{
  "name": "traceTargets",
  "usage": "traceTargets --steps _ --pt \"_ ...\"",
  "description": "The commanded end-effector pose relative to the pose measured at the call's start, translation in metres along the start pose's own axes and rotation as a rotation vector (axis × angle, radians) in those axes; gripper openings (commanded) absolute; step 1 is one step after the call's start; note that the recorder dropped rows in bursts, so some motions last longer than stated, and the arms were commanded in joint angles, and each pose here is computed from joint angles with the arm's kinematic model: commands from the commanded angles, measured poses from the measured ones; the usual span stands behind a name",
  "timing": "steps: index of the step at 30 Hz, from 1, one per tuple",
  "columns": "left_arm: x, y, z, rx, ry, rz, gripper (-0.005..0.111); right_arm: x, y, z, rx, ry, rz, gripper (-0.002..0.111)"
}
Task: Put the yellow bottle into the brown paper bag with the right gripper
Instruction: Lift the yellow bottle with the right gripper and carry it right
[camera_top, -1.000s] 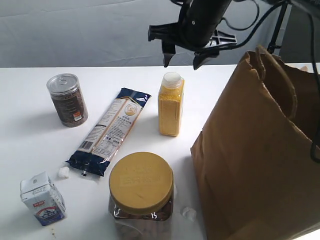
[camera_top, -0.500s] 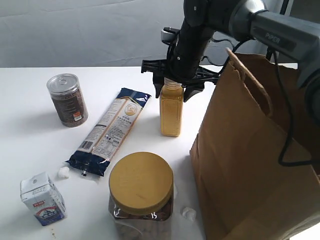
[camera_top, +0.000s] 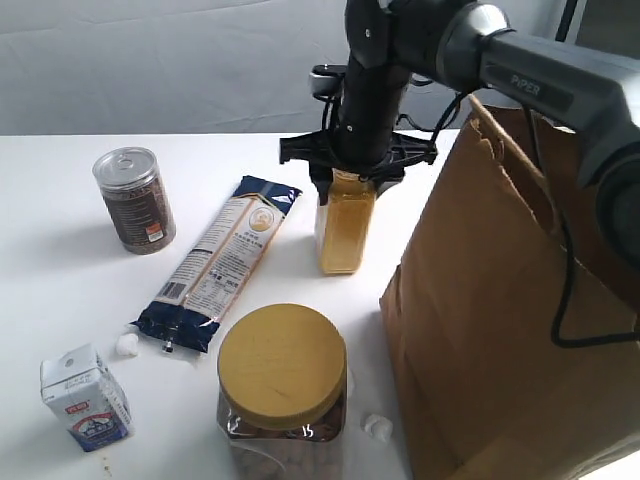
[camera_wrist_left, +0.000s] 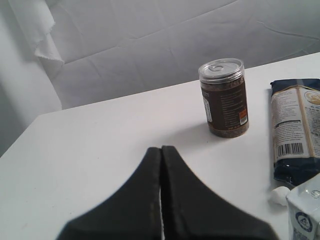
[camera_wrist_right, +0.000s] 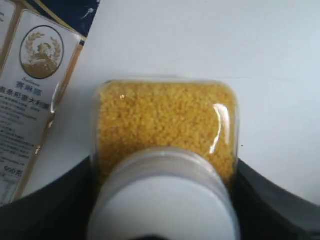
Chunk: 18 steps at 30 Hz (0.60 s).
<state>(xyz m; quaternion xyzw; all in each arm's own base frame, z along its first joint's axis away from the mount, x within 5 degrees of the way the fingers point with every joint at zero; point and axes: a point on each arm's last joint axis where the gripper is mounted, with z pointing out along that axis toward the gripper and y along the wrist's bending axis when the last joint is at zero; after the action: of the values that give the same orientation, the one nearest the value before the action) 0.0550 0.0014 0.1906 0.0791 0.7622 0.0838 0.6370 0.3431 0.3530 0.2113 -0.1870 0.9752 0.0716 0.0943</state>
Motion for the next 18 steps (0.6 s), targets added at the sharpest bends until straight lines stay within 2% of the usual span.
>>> traceTargets --steps 1,4,6,13,18 --pt "0.001 0.000 0.000 -0.001 -0.003 -0.008 0.000 0.006 0.038 -0.071 -0.092 -0.246 -0.169 0.000" --pt "0.001 0.000 0.000 -0.001 -0.003 -0.008 0.000 0.019 0.054 -0.115 -0.109 -0.362 -0.246 0.000" --pt "0.001 0.000 0.000 -0.001 -0.003 -0.008 0.000 0.025 0.054 -0.140 -0.105 -0.405 -0.268 0.000" --pt "0.001 0.000 0.000 -0.001 -0.003 -0.008 0.000 0.055 0.024 -0.243 -0.086 -0.578 -0.275 0.000" --pt "0.001 0.000 0.000 -0.001 -0.003 -0.008 0.000 0.077 0.001 -0.290 -0.026 -0.651 -0.273 0.000"
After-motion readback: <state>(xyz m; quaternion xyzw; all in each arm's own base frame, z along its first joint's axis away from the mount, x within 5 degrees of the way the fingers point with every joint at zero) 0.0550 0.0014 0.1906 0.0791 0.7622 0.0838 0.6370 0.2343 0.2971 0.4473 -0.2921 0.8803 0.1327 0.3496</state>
